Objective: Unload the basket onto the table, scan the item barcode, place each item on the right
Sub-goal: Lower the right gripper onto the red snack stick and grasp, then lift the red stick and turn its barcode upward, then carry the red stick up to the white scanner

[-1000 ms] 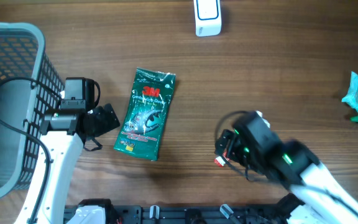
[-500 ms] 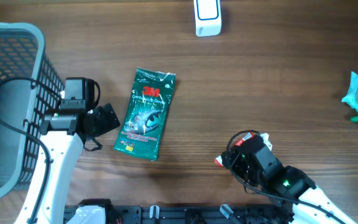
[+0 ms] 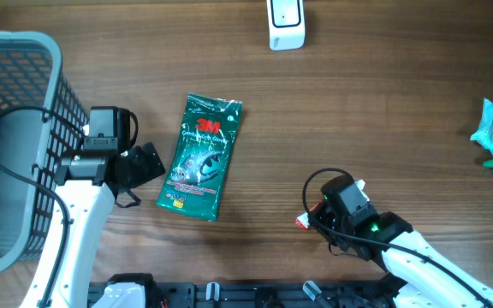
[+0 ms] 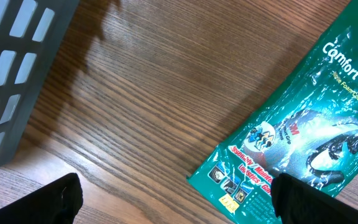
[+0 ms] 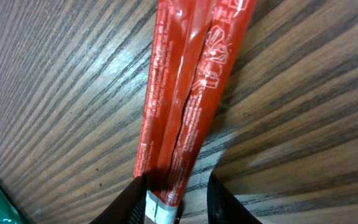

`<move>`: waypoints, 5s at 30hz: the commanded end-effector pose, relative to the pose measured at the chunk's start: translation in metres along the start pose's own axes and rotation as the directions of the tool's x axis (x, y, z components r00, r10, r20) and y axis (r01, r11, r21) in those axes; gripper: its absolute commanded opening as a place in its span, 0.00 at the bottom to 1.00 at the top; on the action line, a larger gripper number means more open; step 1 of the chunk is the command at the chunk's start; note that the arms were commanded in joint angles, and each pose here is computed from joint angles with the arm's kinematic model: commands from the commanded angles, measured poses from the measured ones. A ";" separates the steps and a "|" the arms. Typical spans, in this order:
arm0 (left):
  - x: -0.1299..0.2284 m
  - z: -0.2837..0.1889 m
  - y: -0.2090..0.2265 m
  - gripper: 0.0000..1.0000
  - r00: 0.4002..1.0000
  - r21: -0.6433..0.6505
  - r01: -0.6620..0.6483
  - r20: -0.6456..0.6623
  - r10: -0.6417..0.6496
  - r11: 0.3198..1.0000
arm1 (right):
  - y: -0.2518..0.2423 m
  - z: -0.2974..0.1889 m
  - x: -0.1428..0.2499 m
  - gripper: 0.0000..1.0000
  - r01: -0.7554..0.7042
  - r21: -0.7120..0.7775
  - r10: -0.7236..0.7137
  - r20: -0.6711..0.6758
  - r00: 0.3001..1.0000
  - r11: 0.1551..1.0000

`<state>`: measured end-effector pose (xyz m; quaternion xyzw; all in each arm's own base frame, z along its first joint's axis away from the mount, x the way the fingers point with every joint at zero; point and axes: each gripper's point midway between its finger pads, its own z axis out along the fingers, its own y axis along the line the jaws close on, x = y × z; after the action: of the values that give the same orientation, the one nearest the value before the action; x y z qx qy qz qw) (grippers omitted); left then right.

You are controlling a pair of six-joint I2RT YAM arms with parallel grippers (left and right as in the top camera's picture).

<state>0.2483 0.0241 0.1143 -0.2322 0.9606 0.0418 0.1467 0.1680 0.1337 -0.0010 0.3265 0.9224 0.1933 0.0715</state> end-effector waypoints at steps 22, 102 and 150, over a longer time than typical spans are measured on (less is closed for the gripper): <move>0.001 0.000 0.002 1.00 1.000 0.000 -0.014 0.000 0.014 1.000 | 0.060 -0.047 -0.009 0.05 0.682 -0.037 -0.682 0.024 0.731 0.730; 0.001 0.000 0.002 1.00 1.000 0.000 -0.015 -0.001 0.015 1.000 | 0.104 -0.022 -0.030 0.04 0.784 -0.022 -0.784 -0.016 0.620 0.620; 0.001 0.000 0.002 1.00 1.000 0.000 -0.014 0.000 0.014 1.000 | 0.234 -0.088 -0.186 0.04 0.723 0.643 -0.855 0.498 -0.142 0.254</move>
<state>0.2482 0.0241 0.1142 -0.2322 0.9607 0.0420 0.1461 0.4013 0.1775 0.1769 -0.2399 0.8008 -0.0456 0.5469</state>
